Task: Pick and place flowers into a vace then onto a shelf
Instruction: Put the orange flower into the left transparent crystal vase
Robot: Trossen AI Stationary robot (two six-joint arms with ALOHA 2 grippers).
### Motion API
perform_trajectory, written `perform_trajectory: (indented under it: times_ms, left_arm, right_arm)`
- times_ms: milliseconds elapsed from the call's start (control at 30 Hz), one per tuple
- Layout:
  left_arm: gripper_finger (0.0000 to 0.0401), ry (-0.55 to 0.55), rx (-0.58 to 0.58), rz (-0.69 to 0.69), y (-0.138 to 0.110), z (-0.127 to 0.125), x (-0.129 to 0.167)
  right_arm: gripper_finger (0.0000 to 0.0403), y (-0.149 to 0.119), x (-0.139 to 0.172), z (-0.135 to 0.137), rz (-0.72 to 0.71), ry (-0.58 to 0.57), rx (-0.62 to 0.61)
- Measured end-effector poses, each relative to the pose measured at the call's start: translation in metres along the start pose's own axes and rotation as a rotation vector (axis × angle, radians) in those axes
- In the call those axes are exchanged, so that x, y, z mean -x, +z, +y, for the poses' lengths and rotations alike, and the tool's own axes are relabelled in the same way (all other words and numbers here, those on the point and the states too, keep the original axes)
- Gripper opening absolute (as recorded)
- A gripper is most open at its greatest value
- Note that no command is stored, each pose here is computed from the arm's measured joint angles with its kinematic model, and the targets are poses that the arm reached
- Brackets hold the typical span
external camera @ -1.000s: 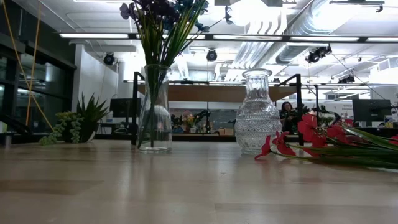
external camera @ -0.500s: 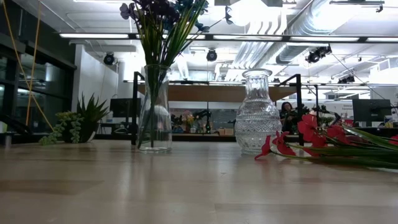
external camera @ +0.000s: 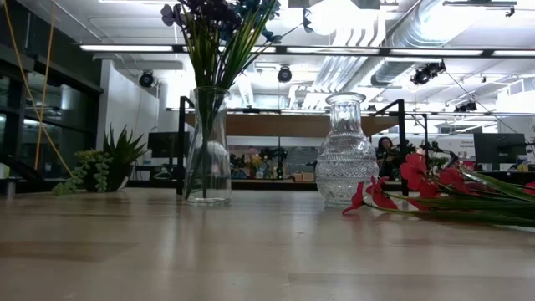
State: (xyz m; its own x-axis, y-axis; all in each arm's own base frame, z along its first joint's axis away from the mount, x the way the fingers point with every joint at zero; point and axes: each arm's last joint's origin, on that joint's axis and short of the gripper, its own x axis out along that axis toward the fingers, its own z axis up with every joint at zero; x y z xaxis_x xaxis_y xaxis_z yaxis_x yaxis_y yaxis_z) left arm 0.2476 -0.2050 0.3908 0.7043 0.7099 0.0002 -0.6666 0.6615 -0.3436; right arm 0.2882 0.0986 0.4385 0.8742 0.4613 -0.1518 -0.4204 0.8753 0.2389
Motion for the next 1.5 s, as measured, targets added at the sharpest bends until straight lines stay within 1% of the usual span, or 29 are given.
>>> perform_trajectory:
  times_ms: [167, 333, 533, 633, 733, 867, 967, 1100, 1267, 1367, 1500]
  left_arm:
    - [0.0035, 0.013, -0.017, -0.006, 0.006, -0.009, -0.004]
    - [0.0035, 0.012, -0.048, -0.005, 0.014, -0.019, -0.004]
    - [0.0035, 0.013, -0.075, -0.004, 0.026, -0.028, -0.004]
    - [0.0035, 0.009, -0.081, -0.003, 0.031, -0.031, -0.004]
    - [0.0035, -0.022, -0.078, 0.008, 0.036, -0.035, -0.006]
    - [0.0035, -0.119, -0.08, 0.021, 0.044, -0.04, -0.016]
    - [0.0035, -0.206, -0.096, 0.002, 0.052, -0.043, -0.024]
    - [0.0035, -0.255, -0.121, -0.026, 0.058, -0.045, -0.03]
    - [0.0035, -0.289, -0.12, -0.03, 0.059, -0.046, -0.028]
    - [0.0035, -0.331, -0.12, -0.031, 0.06, -0.047, -0.028]
    - [0.0035, -0.335, -0.121, -0.031, 0.059, -0.047, -0.028]
  right_arm:
    - [0.0139, -0.009, -0.012, -0.011, 0.052, -0.033, -0.02]
    - [0.0139, -0.011, -0.019, -0.023, 0.057, -0.049, -0.029]
    - [0.0139, -0.008, -0.025, -0.031, 0.024, 0.039, -0.027]
    - [0.0142, -0.006, -0.028, -0.034, 0.0, 0.056, -0.02]
    - [0.0154, -0.004, -0.029, -0.037, -0.019, 0.06, -0.012]
    - [0.0181, -0.002, -0.028, -0.04, -0.038, 0.055, -0.004]
    - [0.02, -0.001, -0.028, -0.04, -0.05, 0.055, -0.001]
    - [0.0217, 0.0, -0.028, -0.04, -0.06, 0.056, 0.006]
    - [0.0222, 0.002, -0.028, -0.04, -0.078, 0.056, 0.012]
    - [0.0219, 0.003, -0.027, -0.04, -0.098, 0.029, 0.02]
    - [0.0211, 0.008, -0.026, -0.041, -0.137, 0.04, 0.02]
